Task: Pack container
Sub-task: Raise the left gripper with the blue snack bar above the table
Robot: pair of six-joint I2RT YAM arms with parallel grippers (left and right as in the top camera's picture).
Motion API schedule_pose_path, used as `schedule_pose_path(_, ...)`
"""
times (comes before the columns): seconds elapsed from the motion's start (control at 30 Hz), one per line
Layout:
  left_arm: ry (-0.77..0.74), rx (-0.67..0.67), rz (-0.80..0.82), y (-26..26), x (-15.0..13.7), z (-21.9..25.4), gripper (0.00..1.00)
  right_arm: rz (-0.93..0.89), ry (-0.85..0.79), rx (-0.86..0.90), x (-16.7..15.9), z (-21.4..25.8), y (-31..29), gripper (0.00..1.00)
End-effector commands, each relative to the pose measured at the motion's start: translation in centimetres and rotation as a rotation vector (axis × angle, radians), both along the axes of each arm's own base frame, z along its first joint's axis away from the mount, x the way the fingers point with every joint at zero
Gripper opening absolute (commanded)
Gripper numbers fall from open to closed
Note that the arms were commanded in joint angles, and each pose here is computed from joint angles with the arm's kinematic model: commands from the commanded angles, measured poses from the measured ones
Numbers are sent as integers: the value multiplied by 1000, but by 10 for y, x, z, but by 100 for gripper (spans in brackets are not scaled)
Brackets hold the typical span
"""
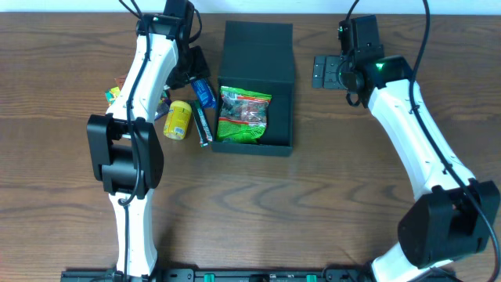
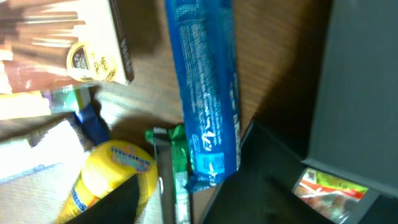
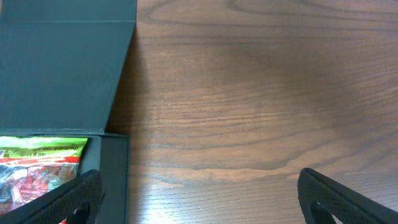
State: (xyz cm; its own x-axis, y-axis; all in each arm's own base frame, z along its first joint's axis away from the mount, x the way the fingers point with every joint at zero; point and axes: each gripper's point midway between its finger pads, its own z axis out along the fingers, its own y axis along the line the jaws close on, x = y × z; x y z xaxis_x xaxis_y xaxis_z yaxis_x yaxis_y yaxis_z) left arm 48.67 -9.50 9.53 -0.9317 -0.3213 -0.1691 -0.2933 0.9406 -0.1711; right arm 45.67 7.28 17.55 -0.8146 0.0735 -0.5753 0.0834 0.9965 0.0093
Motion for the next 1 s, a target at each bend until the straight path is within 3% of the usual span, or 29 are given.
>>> schedule_pose_path(0.0, -79, -1, -60, -4, 11, 22, 90, -12, -3, 3, 2, 0, -5, 99)
schedule_pose_path(0.1, -66, 0, -53, -4, 16, 6, 94, -1, 2, 18, 1, 0, -1, 99)
schedule_pose_path(0.53, 2, 12, -53, -5, 27, -61, 72, 0, 24, 16, -3, -3, -2, 99)
schedule_pose_path(0.83, 63, 17, -53, -5, 21, -92, 69, 0, 24, 16, -3, -3, -2, 99)
schedule_pose_path(0.97, 56, 16, -54, -5, 24, -95, 57, 0, 24, 16, -3, -3, -2, 99)
